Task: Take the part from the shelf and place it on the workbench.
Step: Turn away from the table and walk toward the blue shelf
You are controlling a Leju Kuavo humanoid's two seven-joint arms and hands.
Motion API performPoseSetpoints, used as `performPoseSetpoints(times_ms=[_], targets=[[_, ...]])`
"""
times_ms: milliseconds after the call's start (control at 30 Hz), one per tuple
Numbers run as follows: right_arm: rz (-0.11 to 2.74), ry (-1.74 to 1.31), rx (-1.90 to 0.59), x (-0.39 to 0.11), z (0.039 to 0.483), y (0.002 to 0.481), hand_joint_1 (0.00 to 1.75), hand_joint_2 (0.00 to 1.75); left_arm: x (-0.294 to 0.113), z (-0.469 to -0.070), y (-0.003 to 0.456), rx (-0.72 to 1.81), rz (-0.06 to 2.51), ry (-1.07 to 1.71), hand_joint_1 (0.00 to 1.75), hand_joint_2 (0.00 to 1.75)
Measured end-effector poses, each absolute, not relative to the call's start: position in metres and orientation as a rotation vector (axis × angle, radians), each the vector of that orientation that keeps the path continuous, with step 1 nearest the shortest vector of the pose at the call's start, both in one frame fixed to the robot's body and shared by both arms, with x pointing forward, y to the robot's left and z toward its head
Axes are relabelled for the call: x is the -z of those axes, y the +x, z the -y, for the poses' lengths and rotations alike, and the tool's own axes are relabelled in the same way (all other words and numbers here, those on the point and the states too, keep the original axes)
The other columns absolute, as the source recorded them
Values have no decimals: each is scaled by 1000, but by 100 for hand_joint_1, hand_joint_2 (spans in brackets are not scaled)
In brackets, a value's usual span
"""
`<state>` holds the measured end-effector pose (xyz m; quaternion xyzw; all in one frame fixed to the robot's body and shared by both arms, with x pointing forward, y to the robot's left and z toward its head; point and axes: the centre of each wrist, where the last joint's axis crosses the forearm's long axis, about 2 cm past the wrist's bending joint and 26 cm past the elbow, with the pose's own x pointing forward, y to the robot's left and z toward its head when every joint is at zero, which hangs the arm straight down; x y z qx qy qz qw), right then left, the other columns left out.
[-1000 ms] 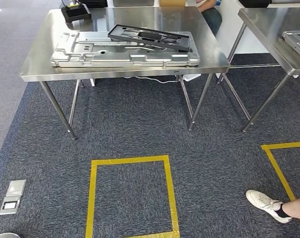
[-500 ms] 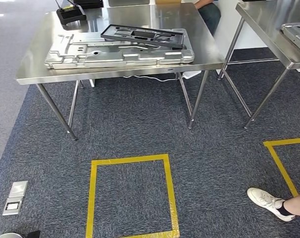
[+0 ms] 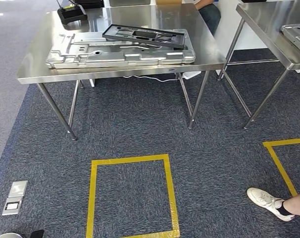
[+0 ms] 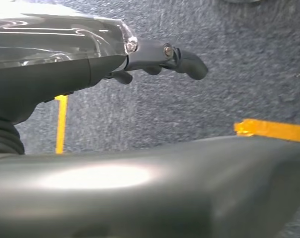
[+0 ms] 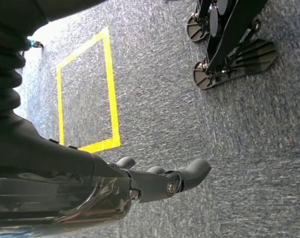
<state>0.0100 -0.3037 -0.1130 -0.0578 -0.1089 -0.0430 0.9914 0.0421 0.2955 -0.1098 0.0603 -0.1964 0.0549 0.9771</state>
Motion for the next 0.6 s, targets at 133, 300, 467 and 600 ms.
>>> performPoseSetpoints(times_ms=[133, 300, 467, 600], targets=[[222, -108, 81, 113, 303, 10, 0, 0, 110, -296, 37, -102, 376, 110, 0, 175], [234, -95, 74, 112, 303, 11, 0, 44, 111, -296, 30, -88, 350, 95, 0, 175], [241, -76, 64, 112, 301, 11, 0, 44, 111, -295, 23, -76, 321, 75, 0, 175], [242, -58, 57, 112, 298, 10, 0, 0, 112, -294, 16, -66, 295, 55, 0, 175]])
